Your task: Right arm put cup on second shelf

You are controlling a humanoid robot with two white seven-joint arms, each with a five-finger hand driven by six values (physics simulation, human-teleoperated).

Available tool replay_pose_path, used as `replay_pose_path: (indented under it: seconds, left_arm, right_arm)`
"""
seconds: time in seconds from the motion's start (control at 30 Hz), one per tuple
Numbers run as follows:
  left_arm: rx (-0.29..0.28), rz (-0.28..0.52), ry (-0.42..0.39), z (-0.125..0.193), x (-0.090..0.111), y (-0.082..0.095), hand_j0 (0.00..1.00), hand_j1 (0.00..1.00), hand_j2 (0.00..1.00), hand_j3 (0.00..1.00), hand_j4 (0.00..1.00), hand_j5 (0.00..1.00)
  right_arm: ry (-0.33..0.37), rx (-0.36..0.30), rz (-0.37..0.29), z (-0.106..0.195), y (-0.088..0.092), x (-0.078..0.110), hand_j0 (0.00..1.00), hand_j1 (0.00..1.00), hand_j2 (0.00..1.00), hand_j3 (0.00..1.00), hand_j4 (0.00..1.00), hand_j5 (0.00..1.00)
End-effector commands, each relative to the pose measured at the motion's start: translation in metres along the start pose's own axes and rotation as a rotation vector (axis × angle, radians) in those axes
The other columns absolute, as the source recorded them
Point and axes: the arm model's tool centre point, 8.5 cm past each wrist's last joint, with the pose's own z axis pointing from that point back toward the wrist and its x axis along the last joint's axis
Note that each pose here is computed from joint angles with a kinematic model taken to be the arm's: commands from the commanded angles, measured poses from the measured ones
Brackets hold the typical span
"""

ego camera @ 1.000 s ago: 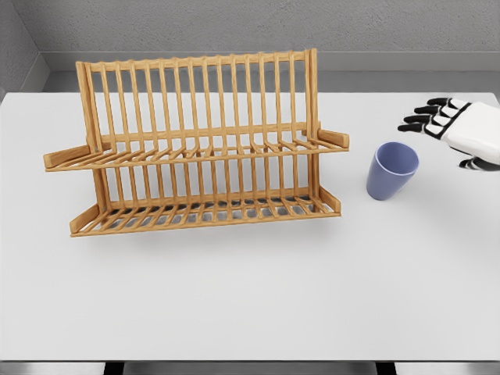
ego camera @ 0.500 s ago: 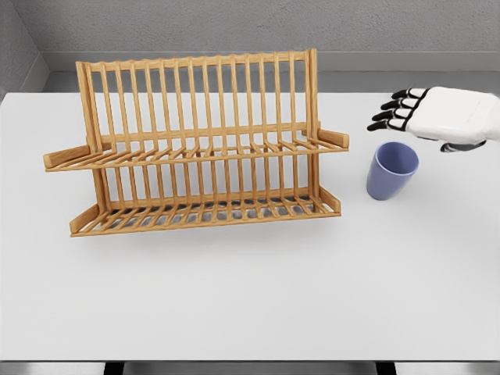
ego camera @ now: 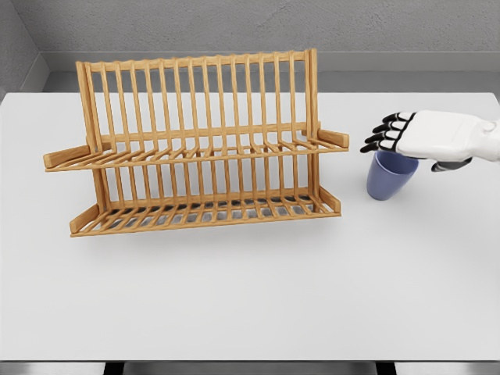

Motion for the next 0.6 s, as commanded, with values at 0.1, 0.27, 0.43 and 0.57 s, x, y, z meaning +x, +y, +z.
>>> replay_pose_path:
  seconds: [0.1,0.27,0.43,0.57]
  left_arm:
    - [0.000,0.000,0.000,0.000,0.000,0.000,1.00,1.00,1.00,1.00,1.00,1.00]
    - [0.000,0.000,0.000,0.000,0.000,0.000,1.00,1.00,1.00,1.00,1.00,1.00]
    - [0.000,0.000,0.000,0.000,0.000,0.000,1.00,1.00,1.00,1.00,1.00,1.00]
    - [0.000,0.000,0.000,0.000,0.000,0.000,1.00,1.00,1.00,1.00,1.00,1.00]
  right_arm:
    - [-0.003,-0.017,-0.022,-0.009,-0.001,-0.002,1.00,1.00,1.00,1.00,1.00,1.00]
    - [-0.018,0.009,-0.042,-0.017,0.009,-0.001,1.00,1.00,1.00,1.00,1.00,1.00]
    - [-0.022,0.011,-0.042,-0.018,0.010,0.001,1.00,1.00,1.00,1.00,1.00,1.00]
    - [-0.021,0.029,-0.057,-0.021,0.017,-0.001,1.00,1.00,1.00,1.00,1.00,1.00]
